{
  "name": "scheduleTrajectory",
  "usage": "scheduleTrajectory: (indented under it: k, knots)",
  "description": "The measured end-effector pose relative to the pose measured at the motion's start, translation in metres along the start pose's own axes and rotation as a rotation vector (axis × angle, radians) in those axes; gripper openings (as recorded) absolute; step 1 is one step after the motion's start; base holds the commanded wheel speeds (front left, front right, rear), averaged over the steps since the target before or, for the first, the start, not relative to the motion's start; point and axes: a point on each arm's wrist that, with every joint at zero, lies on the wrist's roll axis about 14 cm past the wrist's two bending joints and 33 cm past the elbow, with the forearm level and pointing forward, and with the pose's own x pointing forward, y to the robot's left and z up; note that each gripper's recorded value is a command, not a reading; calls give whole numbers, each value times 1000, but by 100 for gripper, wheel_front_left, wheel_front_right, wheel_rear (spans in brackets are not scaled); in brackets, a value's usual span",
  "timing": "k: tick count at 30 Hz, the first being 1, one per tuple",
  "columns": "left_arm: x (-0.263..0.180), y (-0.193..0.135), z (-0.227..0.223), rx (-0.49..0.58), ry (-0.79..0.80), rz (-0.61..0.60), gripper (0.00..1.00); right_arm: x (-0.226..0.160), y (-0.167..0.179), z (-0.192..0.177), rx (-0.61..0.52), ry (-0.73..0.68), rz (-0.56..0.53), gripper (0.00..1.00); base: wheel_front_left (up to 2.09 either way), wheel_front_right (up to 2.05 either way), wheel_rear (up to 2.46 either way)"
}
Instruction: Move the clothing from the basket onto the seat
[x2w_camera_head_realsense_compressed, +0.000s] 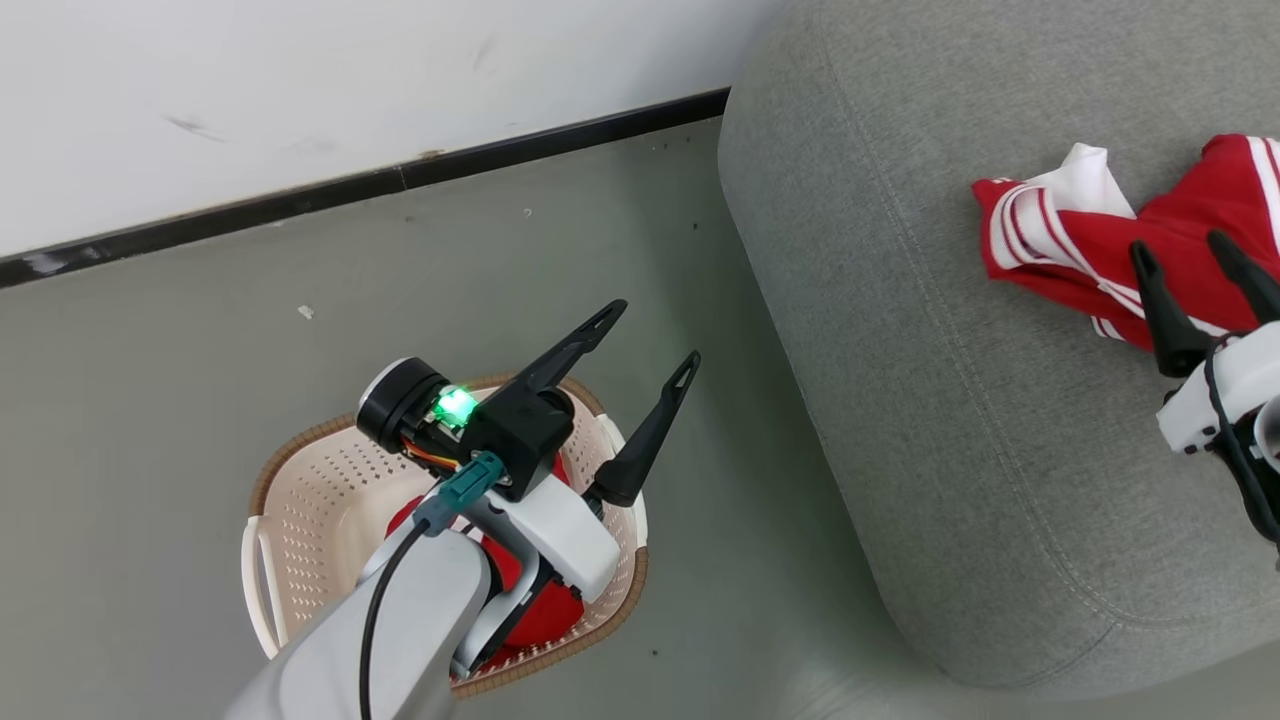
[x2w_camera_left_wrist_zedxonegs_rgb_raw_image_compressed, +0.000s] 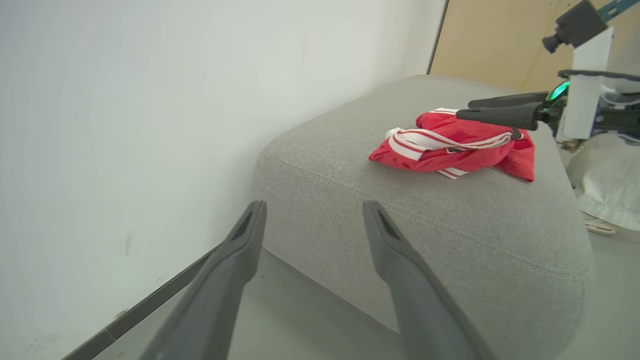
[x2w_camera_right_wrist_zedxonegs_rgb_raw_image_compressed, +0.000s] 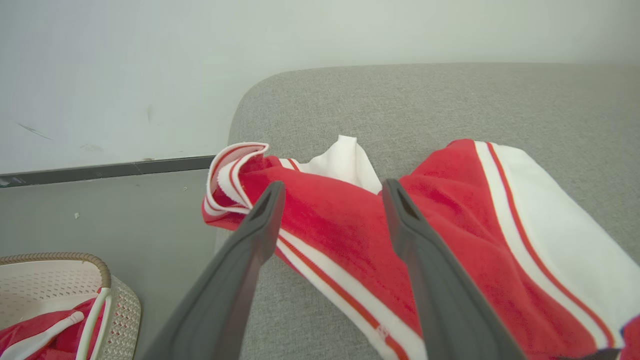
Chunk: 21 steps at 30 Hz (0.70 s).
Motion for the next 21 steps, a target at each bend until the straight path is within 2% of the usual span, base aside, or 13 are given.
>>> scheduleTrajectory:
  k: [4,9,14,21]
  knots:
    - [-4,2,0,3,0,19,100,-12,-5,5,-1,-26,-13,100,0,0,0]
    - [-10,10,4,6,-13,64,100,-18,-4,31,-17,-107,-10,100,0,0,0]
    - [-20,25,10,14,-36,137,100,-19,11,63,-22,-207,24,100,0,0,0]
    - [-46,66,19,54,-51,311,100,-20,41,99,-37,-322,85,100,0,0,0]
